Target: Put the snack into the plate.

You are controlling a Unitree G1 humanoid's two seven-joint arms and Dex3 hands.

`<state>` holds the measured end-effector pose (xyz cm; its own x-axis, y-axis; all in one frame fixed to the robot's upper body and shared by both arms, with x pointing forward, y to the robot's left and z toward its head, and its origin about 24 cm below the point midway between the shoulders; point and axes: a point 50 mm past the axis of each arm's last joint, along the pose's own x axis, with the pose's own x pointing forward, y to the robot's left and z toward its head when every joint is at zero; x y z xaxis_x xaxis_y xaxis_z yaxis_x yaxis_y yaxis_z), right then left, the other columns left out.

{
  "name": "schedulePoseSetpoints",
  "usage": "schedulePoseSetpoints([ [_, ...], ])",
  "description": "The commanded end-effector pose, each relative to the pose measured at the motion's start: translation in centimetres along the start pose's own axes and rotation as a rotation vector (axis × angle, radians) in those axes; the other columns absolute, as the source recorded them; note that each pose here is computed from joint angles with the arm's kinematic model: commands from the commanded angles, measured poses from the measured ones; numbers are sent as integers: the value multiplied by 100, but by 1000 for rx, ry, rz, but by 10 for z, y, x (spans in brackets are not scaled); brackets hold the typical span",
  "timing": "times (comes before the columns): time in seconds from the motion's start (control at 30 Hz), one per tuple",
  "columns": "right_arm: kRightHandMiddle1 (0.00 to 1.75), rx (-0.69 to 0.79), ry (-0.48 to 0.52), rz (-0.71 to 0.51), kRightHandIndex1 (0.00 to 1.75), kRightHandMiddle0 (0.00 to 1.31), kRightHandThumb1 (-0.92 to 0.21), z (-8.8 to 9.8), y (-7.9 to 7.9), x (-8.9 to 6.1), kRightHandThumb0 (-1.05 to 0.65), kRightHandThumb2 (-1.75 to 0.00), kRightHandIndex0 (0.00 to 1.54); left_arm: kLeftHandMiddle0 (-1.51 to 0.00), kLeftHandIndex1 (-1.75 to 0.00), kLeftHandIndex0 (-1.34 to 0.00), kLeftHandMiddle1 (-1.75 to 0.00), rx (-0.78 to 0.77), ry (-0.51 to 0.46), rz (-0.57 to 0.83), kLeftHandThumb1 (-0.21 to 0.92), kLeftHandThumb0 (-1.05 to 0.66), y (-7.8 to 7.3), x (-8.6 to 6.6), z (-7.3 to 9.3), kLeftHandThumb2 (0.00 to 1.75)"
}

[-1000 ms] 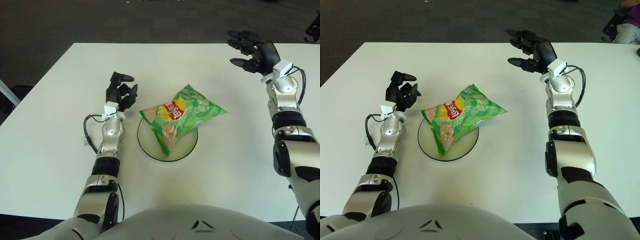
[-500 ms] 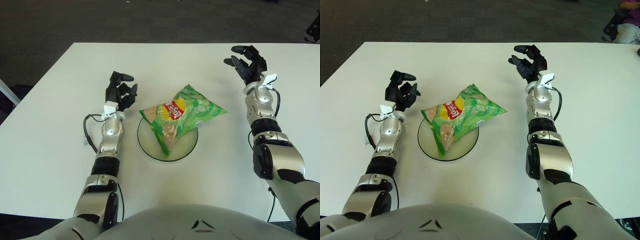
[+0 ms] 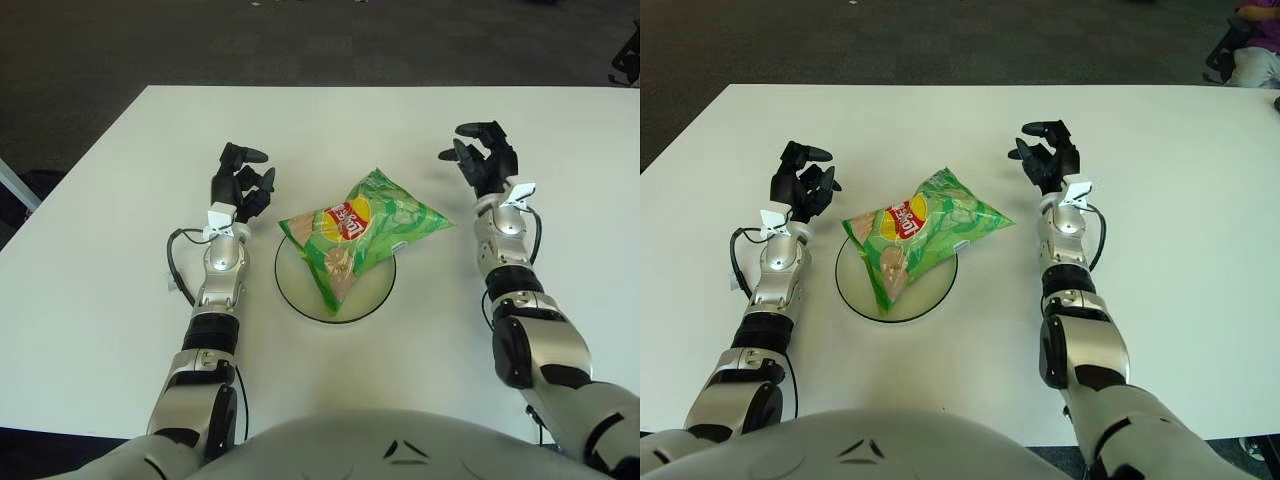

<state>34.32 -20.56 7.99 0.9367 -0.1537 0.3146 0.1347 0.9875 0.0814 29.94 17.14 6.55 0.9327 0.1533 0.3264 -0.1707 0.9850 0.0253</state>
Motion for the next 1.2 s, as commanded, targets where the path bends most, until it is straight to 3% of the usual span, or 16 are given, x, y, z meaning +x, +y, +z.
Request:
schedulePoseSetpoints([
  [0.0,143,41,-52,-22,130,32,-92,1,2,-9,-1,-25,62,-74,-155,-40,-166,4,-5,-3,92,-36,2,0,2,34],
  [0.17,141,50,-94,-76,129,34,-92,-2,6,-23,-1,-24,62,-74,-155,-40,-166,3,-4,-3,92,-36,2,0,1,34],
  [0.47,157,43,-51,-101,148,30,-65,-5,15,-40,-1,-76,57,-75,-155,-40,-166,-2,-5,-8,92,-36,2,-2,2,34],
  [0.73,167,-6,-10,-63,162,31,-50,-1,12,-47,-1,-104,58,-75,-155,-40,-166,-7,-5,-18,92,-36,4,-3,2,34],
  [1.17,174,-22,7,-26,169,31,-41,6,12,-56,-1,-121,59,-76,-155,-40,-167,-15,9,-42,92,-36,4,-7,5,33],
])
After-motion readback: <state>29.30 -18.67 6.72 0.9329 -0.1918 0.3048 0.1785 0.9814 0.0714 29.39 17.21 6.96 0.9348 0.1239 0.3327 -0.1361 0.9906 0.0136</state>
